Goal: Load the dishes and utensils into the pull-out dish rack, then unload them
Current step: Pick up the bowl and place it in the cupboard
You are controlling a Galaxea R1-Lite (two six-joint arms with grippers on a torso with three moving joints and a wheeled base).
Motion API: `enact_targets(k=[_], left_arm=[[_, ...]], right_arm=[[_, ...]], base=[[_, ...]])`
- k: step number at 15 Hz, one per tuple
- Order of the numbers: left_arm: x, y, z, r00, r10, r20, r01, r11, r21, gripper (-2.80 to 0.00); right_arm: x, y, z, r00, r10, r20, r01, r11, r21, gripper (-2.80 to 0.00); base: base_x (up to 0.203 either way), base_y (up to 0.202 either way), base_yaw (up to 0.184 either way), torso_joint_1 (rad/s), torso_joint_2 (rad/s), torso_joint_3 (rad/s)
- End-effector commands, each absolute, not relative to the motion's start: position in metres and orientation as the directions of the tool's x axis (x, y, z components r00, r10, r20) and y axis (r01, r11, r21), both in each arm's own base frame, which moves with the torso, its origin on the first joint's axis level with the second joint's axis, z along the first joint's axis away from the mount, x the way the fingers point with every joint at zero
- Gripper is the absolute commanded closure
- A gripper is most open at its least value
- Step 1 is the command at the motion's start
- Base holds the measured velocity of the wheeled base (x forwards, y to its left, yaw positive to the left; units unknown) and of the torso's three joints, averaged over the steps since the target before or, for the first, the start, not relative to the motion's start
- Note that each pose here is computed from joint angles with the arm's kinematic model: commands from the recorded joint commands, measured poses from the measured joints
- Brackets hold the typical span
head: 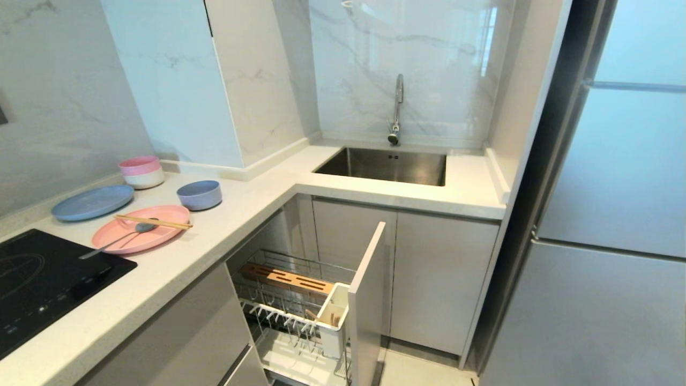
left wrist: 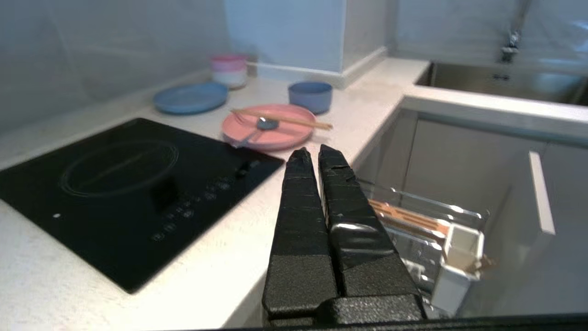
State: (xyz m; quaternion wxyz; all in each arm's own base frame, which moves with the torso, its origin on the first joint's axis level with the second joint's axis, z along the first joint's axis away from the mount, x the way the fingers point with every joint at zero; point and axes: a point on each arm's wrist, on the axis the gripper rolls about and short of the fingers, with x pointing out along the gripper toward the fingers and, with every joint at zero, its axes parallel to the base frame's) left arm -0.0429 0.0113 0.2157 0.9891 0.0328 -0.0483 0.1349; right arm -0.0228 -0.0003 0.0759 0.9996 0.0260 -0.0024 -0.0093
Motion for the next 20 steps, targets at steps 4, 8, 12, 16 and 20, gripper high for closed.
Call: enact_targets(k=[4, 8, 12, 16, 20], left_arm=[[-0.063, 0.003, 0.169, 0.988, 0.137, 0.077, -0.142, 0.988, 0.064, 0.0], [-0.047, 0.002, 0.115, 0.997, 0.078, -0.021, -0.076, 0.994, 0.077, 0.0], [-0.027, 0.002, 0.085, 0.998, 0.066, 0.007, -0.066, 0.993, 0.093, 0.0], [-0.024, -0.001, 0.075, 1.0, -0.026, -0.017, 0.028, 0.992, 0.122, 0.0], [-0.024, -0.001, 0.075, 0.999, -0.041, -0.009, 0.042, 0.995, 0.087, 0.0]], right_arm=[[-0.023, 0.0, 0.076, 1.0, -0.02, 0.005, 0.02, 0.998, 0.052, 0.0], [-0.023, 0.0, 0.076, 1.0, -0.018, 0.005, 0.018, 0.998, 0.052, 0.0], [-0.023, 0.0, 0.076, 1.0, -0.02, 0.005, 0.02, 0.998, 0.052, 0.0], [-0.023, 0.0, 0.076, 1.0, -0.018, 0.005, 0.018, 0.998, 0.052, 0.0], [-0.023, 0.0, 0.076, 1.0, -0.02, 0.005, 0.019, 0.998, 0.052, 0.0]], base=[[0.0, 0.0, 0.0, 0.0, 0.0, 0.0], [0.0, 0.0, 0.0, 0.0, 0.0, 0.0], [0.0, 0.0, 0.0, 0.0, 0.0, 0.0], [0.0, 0.0, 0.0, 0.0, 0.0, 0.0], [0.0, 0.0, 0.0, 0.0, 0.0, 0.0]])
